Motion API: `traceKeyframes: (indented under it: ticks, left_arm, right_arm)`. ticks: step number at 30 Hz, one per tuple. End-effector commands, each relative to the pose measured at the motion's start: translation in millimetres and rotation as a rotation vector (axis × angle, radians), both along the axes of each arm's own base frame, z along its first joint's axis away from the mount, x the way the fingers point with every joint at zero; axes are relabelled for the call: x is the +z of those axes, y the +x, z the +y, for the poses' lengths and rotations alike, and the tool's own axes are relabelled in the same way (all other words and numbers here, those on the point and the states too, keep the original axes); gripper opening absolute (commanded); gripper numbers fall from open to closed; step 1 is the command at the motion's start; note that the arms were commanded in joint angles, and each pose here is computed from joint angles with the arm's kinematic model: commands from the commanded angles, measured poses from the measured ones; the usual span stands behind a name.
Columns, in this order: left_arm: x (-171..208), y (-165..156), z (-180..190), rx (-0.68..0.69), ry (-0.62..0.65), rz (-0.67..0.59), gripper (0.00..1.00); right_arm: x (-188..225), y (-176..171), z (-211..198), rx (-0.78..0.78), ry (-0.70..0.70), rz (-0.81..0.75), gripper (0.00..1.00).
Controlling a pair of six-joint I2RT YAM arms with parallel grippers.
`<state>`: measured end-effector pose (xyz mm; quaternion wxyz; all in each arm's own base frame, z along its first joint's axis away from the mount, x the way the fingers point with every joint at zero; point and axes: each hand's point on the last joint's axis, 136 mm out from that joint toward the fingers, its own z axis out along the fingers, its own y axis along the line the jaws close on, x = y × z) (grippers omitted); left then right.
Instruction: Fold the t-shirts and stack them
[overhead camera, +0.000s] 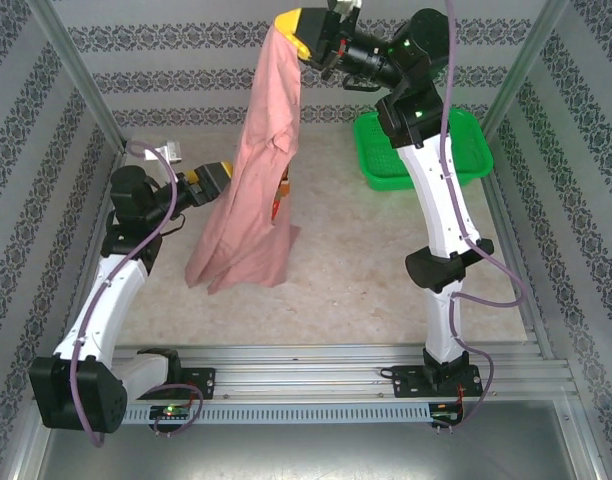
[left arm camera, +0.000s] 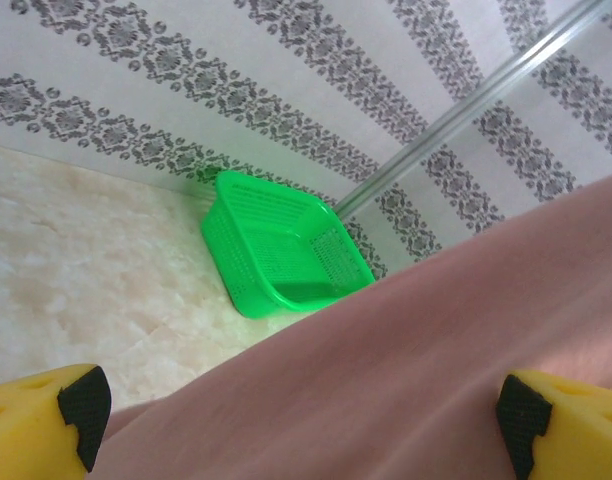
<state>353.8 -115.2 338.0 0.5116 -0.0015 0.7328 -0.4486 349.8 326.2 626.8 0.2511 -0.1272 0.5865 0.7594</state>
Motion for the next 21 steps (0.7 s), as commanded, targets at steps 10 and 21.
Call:
traceKeyframes:
  ticks: [10, 21]
  left_arm:
    - [-79, -21, 13, 0.053, 0.140, 0.177, 1.00]
    - [-145, -68, -31, -0.066, 0.407, 0.412, 1.00]
  right_arm:
    - [-246, 95, -55, -0.200, -0.418, 0.474, 0.00]
    - [-424, 101, -87, -0.189, -0.674, 0.739, 0.05]
